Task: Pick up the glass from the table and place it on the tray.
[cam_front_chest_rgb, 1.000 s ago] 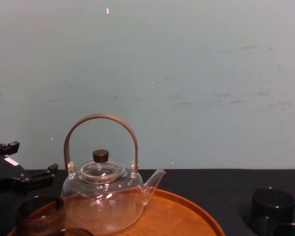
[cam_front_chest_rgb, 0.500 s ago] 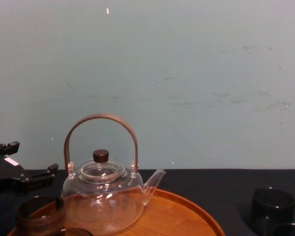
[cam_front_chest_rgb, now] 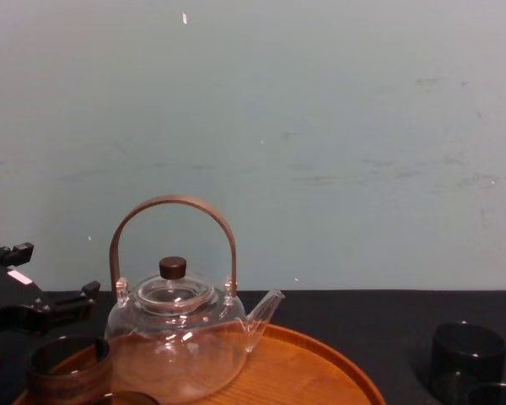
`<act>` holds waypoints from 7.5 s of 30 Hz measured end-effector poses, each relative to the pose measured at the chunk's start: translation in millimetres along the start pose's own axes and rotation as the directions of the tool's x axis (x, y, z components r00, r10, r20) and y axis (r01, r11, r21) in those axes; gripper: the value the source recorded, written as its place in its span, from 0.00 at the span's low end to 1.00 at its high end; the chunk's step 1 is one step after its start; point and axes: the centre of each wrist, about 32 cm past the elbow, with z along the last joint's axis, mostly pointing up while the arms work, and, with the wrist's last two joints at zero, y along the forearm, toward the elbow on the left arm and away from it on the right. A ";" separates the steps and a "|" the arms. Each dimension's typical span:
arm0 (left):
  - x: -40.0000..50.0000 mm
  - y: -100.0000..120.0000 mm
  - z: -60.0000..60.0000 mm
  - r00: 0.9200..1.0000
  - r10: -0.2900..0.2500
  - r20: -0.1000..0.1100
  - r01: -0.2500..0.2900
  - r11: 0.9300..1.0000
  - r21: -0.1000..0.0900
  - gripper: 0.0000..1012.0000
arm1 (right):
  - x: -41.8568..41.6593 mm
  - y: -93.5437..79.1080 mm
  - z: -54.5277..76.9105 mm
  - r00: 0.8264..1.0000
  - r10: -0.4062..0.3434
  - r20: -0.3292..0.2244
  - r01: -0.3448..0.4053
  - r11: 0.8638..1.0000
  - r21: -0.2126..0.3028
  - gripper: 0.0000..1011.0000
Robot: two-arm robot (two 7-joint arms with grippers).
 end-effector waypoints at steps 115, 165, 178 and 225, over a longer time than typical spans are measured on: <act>0.0 0.0 0.0 1.000 0.000 0.000 0.000 1.000 0.000 0.99 | 17.7 46.9 14.7 0.995 0.044 -0.093 -0.044 0.999 0.001 0.89; 0.0 0.0 0.0 1.000 0.000 0.000 0.000 1.000 0.000 0.99 | -17.2 155.2 48.1 0.938 0.348 -0.002 -0.345 0.933 0.104 0.89; 0.0 0.0 0.0 1.000 0.000 0.000 0.000 1.000 0.000 0.99 | -23.2 164.5 39.2 0.934 0.356 -0.018 -0.354 0.932 0.084 0.89; 0.0 0.0 0.0 1.000 0.000 0.000 0.000 1.000 0.000 0.99 | -27.0 167.8 34.0 0.937 0.348 -0.020 -0.347 0.936 0.064 0.99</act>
